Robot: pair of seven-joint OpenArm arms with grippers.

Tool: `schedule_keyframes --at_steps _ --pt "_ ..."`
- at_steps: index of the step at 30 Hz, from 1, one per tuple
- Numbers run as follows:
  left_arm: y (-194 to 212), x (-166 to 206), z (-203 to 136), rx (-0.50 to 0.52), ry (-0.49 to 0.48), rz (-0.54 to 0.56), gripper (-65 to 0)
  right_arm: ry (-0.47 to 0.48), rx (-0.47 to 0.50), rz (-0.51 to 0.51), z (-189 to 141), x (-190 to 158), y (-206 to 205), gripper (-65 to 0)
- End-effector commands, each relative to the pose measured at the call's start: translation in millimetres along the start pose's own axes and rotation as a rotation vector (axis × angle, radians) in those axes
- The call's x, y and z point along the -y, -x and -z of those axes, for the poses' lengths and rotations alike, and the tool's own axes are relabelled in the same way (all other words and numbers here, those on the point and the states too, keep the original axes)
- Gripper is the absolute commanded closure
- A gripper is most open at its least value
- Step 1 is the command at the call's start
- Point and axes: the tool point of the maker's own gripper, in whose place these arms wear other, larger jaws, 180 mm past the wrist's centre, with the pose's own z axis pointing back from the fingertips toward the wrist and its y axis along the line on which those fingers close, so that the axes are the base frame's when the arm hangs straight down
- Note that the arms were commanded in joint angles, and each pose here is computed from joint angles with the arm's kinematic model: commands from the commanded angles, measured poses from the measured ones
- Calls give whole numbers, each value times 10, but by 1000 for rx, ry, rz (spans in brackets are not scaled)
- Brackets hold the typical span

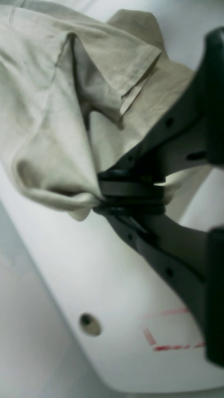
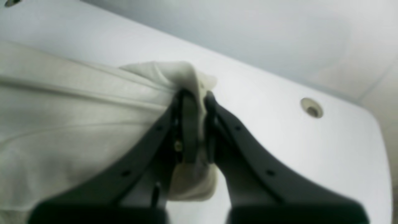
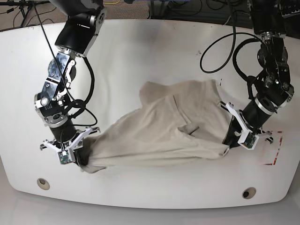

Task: Fold the T-shirt properly
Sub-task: 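Lift the shirt with both grippers and pull them apart to stretch it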

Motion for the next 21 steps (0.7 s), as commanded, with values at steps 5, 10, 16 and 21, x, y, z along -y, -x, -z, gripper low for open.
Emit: schedule_keyframes --at_steps 5,10,16,21 --pt "-651 -478 -8 69 -122 76 0 44 114 -83 108 259 -686 0" --pt "-1139 -709 -49 134 -180 118 0 58 184 -117 169 339 -1136 0" --pt "-1807 -964 -216 255 -256 169 0 89 231 -191 153 499 -1679 0" --pt "-2251 -1129 -396 324 -314 206 0 100 293 -242 107 519 -2095 0"
